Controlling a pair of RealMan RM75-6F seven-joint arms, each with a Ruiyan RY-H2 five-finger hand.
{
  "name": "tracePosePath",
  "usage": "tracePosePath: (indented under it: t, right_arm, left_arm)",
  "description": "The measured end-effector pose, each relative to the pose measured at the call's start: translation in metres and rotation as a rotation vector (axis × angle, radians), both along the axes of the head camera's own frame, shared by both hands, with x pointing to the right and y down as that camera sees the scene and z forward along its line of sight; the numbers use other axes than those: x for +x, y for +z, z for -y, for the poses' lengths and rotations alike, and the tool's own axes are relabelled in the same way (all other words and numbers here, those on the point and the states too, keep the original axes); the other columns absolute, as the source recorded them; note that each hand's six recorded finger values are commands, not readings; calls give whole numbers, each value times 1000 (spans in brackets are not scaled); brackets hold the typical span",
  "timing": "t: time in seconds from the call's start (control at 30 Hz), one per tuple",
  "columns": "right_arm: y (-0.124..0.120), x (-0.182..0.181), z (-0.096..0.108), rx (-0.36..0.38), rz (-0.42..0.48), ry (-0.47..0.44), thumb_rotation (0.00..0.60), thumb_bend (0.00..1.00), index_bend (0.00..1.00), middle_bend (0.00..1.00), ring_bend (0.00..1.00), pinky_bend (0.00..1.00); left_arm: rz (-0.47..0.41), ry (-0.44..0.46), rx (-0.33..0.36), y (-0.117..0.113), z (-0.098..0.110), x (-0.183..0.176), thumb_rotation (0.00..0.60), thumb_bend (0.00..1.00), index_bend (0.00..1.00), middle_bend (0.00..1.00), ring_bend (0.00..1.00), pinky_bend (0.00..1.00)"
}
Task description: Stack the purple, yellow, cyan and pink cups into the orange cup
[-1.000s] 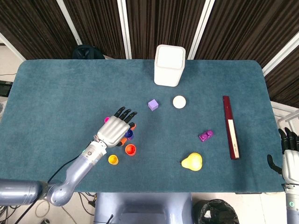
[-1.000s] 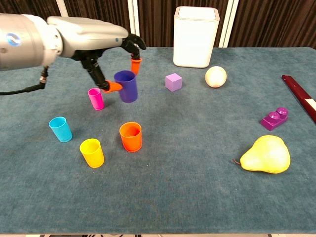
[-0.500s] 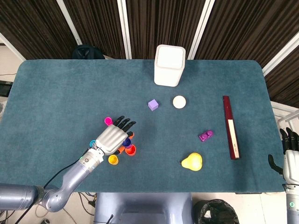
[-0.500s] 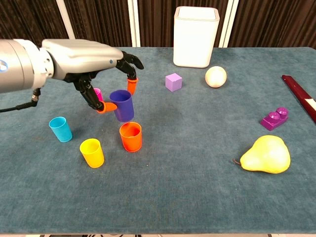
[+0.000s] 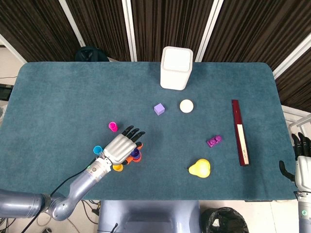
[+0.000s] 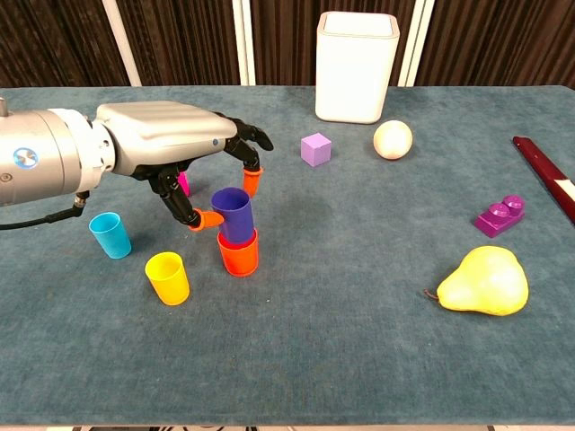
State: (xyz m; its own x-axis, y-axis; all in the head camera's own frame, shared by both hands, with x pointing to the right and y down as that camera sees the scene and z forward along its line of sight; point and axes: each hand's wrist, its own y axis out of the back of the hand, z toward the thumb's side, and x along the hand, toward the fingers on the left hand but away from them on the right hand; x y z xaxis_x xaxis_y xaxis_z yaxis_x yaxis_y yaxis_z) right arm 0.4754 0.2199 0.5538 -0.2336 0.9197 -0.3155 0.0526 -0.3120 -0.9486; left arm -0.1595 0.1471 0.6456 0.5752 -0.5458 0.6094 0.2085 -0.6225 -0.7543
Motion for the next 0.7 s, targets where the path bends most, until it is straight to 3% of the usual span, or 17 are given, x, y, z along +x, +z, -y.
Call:
tracePosePath:
  t: [0.33, 0.5, 0.7]
  right_arm:
    - [2, 0, 0, -8, 0, 2, 600, 420, 36, 0, 35, 24]
    - [1, 0, 0, -9, -1, 3, 600, 420, 36, 0, 35, 24]
    - [1, 1, 0, -12, -2, 9, 600, 420, 36, 0, 35, 24]
  left_arm:
    - [15, 18, -1, 10, -3, 5, 600, 338, 378, 67, 0, 0]
    - [29, 49, -10, 14, -9, 7, 600, 273, 195, 60, 0, 0]
    - [38, 64, -5, 10, -9, 5, 600, 268, 112, 57, 0, 0]
